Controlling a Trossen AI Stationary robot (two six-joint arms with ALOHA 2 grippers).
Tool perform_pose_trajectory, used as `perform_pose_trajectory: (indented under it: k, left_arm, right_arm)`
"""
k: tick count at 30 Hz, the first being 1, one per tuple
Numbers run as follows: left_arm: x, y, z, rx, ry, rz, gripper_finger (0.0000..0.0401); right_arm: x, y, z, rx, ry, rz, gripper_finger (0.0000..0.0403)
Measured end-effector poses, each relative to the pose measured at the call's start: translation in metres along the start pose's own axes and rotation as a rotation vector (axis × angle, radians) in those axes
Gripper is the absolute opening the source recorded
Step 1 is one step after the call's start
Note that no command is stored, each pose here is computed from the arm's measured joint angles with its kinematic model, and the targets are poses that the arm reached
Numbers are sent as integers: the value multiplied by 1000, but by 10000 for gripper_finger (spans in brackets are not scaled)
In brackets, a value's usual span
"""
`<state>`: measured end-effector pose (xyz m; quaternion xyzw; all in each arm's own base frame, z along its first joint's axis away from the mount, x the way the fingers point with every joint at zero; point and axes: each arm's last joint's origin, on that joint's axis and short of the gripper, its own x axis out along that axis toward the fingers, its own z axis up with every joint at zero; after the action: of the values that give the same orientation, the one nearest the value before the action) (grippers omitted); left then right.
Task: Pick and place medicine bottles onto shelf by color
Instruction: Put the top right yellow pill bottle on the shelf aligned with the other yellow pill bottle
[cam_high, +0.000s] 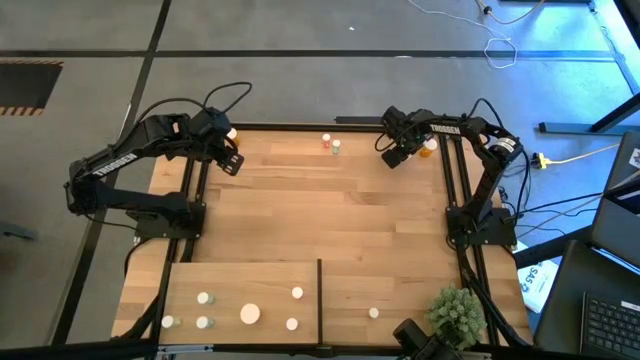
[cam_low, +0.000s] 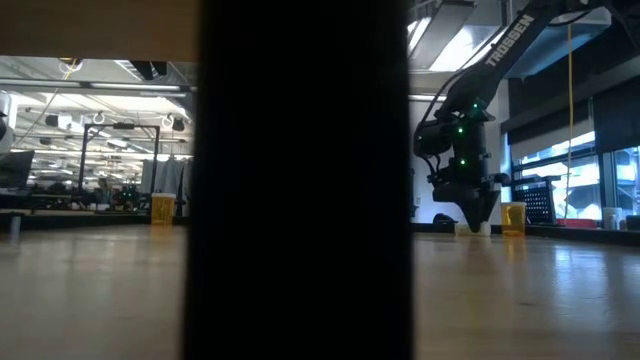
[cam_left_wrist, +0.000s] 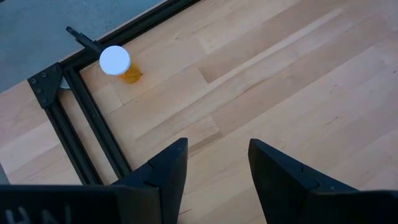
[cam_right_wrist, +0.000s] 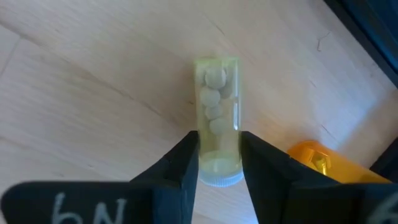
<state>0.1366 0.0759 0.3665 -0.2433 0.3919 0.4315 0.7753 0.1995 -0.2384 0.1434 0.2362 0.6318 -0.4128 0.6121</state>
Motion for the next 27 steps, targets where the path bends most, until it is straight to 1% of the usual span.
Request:
perform_pose_trajectory:
  k: [7,11,15,18,22,25,27]
  left_arm:
    - [0,0,0,0,0,0,165]
    - [0,0,0,0,0,0,165]
    - [0,0,0,-1,-1,2,165]
    - [0,0,0,0,-11,19,165]
    - [0,2,1,0,-33,57,165]
    - [0,2,1,0,-35,60,165]
    - [0,2,1,3,-36,61,165]
  right_arm:
    - [0,0,0,1,-5,-1,100]
    - [-5,-1,1,-11,23,3,99]
    - [-14,-2,3,-19,58,42,98]
    - [-21,-2,1,-27,114,82,98]
    - [-31,-3,1,-27,175,151,98]
    - [-41,-1,2,-35,208,197,98]
    - [-49,2,3,-51,220,205,98]
